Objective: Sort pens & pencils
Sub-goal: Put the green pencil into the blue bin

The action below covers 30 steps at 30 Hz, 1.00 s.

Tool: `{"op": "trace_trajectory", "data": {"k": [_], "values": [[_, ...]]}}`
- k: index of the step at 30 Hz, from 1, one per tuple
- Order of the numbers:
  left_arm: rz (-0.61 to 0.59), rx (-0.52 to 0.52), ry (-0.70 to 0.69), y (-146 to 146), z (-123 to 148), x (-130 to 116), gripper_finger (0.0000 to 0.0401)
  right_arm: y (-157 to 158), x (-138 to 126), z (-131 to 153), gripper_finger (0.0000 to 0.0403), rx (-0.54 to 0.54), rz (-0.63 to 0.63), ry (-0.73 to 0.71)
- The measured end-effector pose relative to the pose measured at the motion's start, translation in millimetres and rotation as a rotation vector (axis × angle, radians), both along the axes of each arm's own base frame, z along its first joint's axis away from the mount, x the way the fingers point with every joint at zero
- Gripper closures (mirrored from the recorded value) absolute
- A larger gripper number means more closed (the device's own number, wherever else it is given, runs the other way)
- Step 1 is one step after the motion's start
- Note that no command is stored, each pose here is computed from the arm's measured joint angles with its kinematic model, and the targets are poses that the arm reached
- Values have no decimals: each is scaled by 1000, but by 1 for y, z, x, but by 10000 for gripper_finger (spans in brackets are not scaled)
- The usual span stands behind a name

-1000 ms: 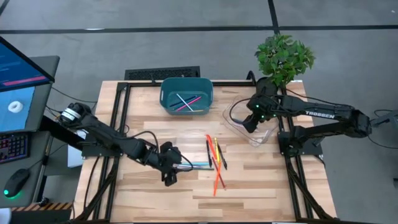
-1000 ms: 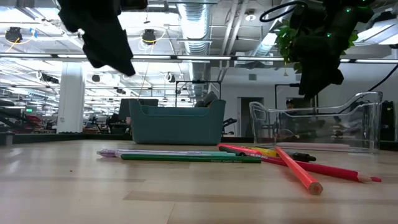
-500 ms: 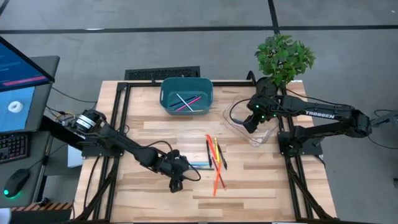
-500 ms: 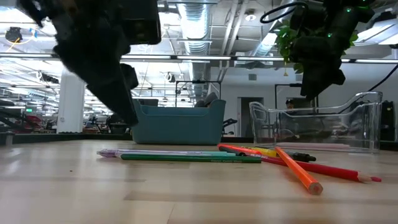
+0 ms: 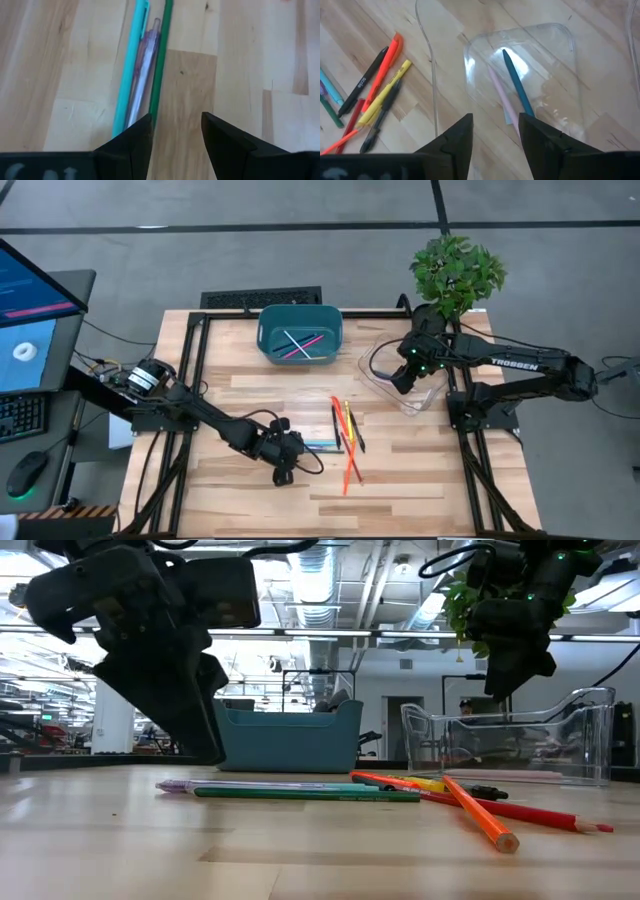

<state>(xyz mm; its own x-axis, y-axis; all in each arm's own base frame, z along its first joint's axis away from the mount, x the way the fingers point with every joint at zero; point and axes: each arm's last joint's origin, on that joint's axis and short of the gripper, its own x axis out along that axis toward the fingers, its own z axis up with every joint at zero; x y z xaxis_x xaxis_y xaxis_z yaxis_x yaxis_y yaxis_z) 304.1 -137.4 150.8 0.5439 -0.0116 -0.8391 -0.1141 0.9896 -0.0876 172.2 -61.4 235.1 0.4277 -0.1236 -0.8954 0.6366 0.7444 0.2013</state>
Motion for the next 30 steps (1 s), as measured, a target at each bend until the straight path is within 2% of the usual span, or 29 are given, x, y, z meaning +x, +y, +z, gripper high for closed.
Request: {"op": "trace_trajectory", "data": {"k": [9, 11, 18, 30], "values": [[-23, 26, 7, 0, -6, 1, 243, 0, 0, 0, 226, 0, 0, 0], [-31, 3, -3, -2, -8, 5, 243, 0, 0, 0, 227, 0, 0, 0], [-2, 37, 18, 2, -10, 4, 243, 0, 0, 0, 226, -2, 0, -1], [0, 7, 54, 0, -27, 8, 244, 0, 0, 0, 230, -3, 0, 2]]}}
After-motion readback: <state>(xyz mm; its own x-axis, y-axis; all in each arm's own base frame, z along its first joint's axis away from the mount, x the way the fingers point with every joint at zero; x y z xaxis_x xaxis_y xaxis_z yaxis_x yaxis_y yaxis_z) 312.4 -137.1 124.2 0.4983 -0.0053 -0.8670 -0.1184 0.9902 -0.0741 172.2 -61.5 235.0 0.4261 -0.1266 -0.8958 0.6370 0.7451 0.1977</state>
